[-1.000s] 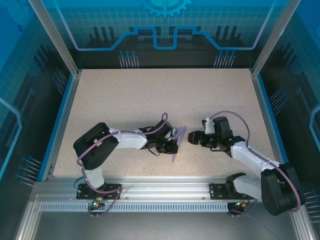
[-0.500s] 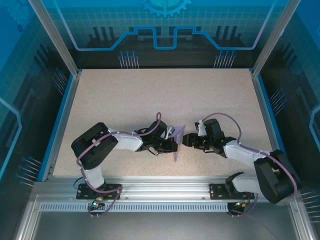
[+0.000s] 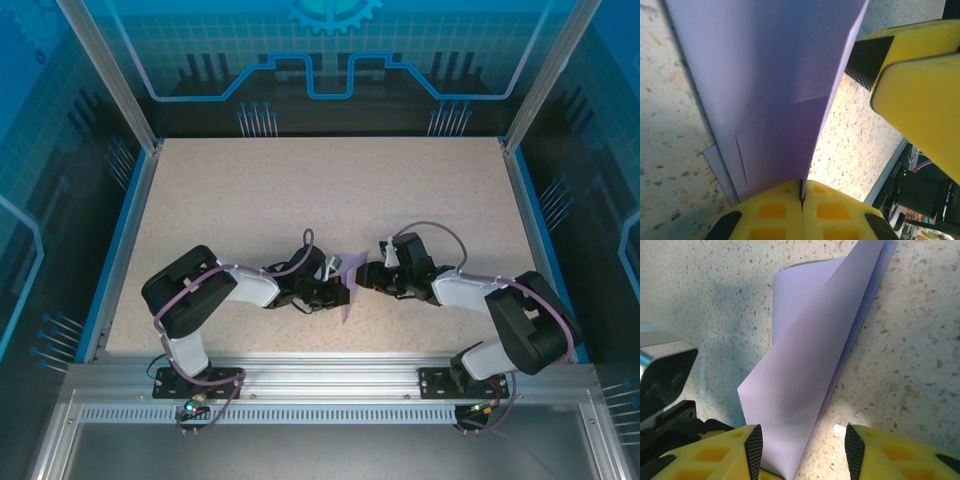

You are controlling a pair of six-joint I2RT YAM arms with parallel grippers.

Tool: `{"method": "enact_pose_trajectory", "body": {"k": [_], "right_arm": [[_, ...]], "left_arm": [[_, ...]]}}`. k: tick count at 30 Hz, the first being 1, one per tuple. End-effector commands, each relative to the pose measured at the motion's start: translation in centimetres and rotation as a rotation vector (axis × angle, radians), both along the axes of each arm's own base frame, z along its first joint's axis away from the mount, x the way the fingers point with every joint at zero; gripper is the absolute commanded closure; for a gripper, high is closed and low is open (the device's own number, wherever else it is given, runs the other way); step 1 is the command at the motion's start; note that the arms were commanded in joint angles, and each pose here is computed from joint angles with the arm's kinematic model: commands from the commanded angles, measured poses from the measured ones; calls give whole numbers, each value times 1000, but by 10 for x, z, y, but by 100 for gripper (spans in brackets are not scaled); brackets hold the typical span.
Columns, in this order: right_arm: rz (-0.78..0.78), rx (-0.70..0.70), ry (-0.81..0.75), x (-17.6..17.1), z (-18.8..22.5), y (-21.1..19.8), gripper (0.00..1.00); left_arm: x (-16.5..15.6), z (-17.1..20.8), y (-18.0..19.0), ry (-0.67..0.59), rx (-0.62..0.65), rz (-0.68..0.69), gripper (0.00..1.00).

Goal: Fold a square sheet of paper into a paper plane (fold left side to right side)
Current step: Fold the wing for the fifth time at the center of the table.

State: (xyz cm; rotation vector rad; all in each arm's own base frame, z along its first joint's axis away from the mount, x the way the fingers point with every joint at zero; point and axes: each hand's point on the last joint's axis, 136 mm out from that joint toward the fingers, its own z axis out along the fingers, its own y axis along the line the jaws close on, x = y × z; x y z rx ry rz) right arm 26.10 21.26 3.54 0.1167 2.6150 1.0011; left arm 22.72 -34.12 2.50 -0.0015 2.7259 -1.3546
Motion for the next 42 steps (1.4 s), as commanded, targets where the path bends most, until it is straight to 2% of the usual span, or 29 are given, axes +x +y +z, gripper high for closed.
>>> {"method": "enact_pose_trajectory", "body": {"k": [1, 29, 42], "right_arm": [[-5, 11, -22, 9, 6, 9, 51], [-34, -58, 66, 15, -12, 14, 58], [-49, -141, 176, 4, -37, 5, 59]], "left_arm": [[3, 14, 0, -20, -58, 14, 100], [5, 9, 5, -5, -55, 35, 100], [5, 9, 4, 0, -50, 31, 92]]}}
